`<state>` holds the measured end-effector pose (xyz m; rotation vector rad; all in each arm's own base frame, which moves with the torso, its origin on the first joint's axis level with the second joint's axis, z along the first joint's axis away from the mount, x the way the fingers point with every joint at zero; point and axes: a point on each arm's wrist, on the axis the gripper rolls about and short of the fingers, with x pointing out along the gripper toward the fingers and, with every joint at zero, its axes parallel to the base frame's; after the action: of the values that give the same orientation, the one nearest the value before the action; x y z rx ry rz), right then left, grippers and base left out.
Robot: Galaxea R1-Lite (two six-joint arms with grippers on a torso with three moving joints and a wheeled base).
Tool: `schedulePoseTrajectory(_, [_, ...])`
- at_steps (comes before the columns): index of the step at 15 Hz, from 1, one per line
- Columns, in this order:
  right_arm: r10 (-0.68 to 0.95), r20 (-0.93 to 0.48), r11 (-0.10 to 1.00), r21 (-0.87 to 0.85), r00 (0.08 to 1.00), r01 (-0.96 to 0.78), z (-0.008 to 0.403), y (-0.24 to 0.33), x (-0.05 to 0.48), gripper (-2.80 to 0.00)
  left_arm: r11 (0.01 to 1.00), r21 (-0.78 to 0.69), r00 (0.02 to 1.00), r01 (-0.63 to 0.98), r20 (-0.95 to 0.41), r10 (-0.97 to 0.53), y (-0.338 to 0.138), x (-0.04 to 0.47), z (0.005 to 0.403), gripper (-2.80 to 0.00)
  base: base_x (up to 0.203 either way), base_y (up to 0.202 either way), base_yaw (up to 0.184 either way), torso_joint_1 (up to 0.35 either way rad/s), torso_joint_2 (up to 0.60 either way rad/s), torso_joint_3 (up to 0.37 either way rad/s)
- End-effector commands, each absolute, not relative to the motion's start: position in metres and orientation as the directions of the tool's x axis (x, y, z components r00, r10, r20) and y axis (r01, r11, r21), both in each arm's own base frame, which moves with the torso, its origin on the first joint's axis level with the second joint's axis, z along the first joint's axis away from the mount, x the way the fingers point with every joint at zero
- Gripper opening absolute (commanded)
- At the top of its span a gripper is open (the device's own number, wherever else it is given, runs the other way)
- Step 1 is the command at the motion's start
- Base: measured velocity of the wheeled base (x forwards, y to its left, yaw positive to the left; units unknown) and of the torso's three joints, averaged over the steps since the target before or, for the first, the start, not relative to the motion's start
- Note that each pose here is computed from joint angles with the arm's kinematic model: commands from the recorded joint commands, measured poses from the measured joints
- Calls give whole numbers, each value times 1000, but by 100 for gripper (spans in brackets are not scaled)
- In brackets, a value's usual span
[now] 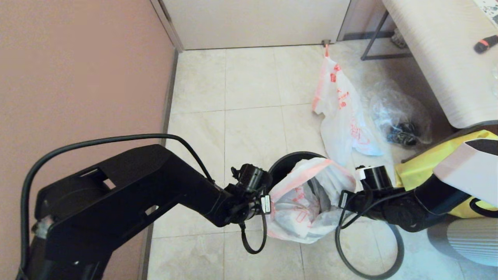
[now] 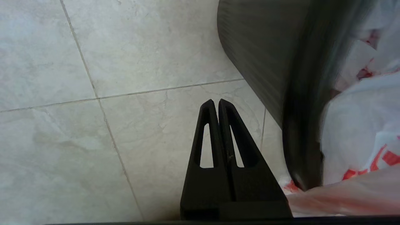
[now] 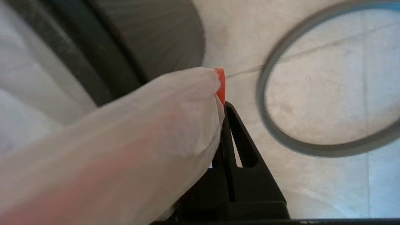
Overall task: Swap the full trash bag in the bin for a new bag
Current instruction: Put the new garbage bag on the trash can
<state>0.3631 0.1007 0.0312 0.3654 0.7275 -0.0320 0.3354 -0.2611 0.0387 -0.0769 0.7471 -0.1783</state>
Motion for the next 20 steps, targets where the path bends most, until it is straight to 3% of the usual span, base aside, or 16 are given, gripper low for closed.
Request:
schedulePoseTrajectory(1, [116, -632, 935, 329, 766, 130, 39, 107, 362, -280, 982, -142, 730, 126, -656, -188, -255, 334, 39, -280, 0, 0, 0, 0, 0, 0])
schedulePoseTrajectory(4, [139, -613, 942, 325, 778, 88, 42, 117, 358, -280, 981, -142, 749, 129, -634, -190, -247, 332, 41, -280, 0, 0, 0, 0, 0, 0])
schedulePoseTrajectory(5, [137, -620, 946, 313, 772, 84, 40, 116, 356, -61, 981, -137, 751, 135, -632, -192, -246, 330, 43, -280, 0, 0, 0, 0, 0, 0])
schedulePoseTrajectory(6, [134, -622, 946, 312, 771, 87, 40, 115, 355, 0, 981, -139, 751, 135, -631, -192, -245, 329, 44, 0, 0, 0, 0, 0, 0, 0])
schedulePoseTrajectory(9, [146, -636, 952, 298, 758, 67, 46, 113, 334, 0, 980, -137, 748, 141, -634, -197, -238, 316, 51, 0, 0, 0, 0, 0, 0, 0])
schedulePoseTrajectory(14, [194, -694, 970, 241, 693, -31, 56, 114, 258, 0, 974, -104, 702, 201, -678, -217, -222, 255, 61, 0, 0, 0, 0, 0, 0, 0])
schedulePoseTrajectory(19, [228, -684, 973, 187, 693, -135, 65, 114, 232, 0, 976, -118, 690, 185, -691, -214, -206, 228, 64, 0, 0, 0, 0, 0, 0, 0])
schedulePoseTrajectory(20, [230, -677, 973, 179, 699, -146, 68, 113, 231, -188, 975, -125, 680, 184, -700, -218, -203, 223, 59, 0, 0, 0, 0, 0, 0, 0])
